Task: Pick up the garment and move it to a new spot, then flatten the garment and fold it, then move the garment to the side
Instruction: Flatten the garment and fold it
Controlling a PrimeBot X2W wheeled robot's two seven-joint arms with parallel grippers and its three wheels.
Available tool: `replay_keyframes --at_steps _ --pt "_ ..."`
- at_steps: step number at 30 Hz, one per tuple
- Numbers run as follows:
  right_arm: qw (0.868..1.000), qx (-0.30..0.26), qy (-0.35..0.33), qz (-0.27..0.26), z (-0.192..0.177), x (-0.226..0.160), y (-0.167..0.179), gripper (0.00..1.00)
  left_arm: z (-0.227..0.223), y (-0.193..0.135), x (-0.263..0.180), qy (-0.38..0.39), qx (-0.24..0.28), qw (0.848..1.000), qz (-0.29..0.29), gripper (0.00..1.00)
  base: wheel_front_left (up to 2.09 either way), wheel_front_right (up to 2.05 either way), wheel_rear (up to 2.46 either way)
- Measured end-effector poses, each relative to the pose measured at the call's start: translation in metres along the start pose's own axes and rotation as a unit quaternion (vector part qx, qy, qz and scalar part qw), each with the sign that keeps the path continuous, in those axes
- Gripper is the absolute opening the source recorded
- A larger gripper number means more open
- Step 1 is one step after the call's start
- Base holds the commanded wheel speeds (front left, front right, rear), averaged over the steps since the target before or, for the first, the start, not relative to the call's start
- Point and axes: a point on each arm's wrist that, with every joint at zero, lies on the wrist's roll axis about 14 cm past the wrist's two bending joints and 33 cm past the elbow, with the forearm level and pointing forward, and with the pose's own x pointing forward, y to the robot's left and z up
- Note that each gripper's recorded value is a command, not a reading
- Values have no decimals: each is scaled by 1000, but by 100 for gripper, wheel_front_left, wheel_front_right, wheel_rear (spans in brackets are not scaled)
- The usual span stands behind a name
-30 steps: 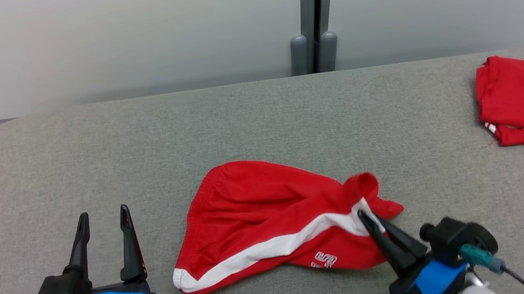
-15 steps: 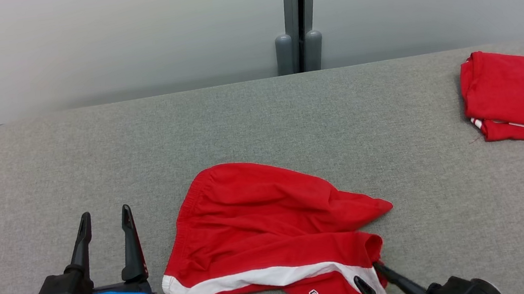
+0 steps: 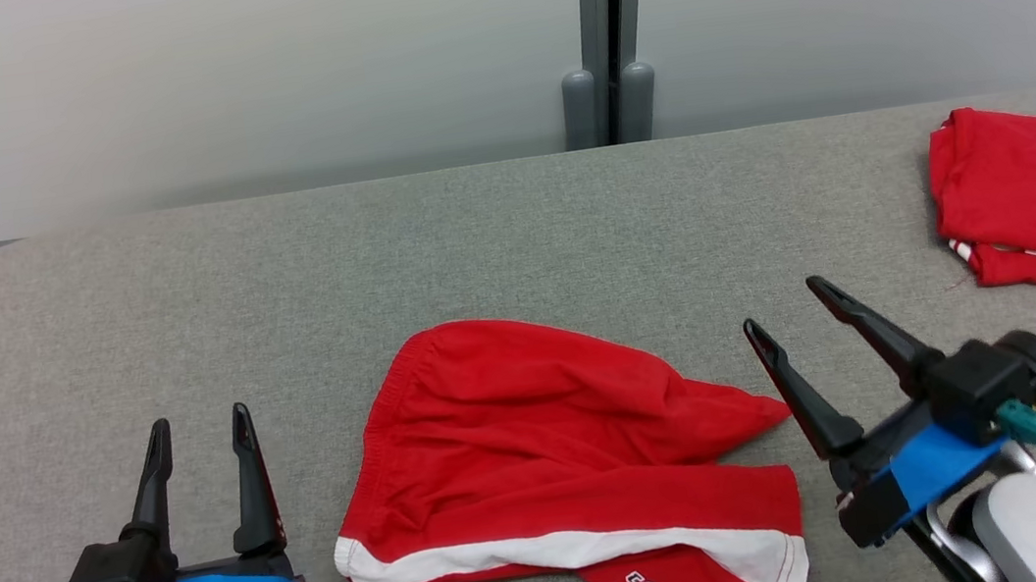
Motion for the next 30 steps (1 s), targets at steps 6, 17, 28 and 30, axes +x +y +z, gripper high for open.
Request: replay_keyframes --at_steps 6,17,28,30 --pt "999 -6 49 0 -15 29 -10 100 0 6 -2 0 3 1000 9 100 0 0 0" --pt "970 25 240 34 -119 20 15 100 -2 25 -8 4 3 999 38 100 0 0 0" --pt "943 26 327 59 -153 4 27 65 -2 26 -6 4 2 999 39 100 0 0 0" --pt "942 26 329 63 -153 6 29 0 -2 26 -6 4 0 999 37 100 0 0 0"
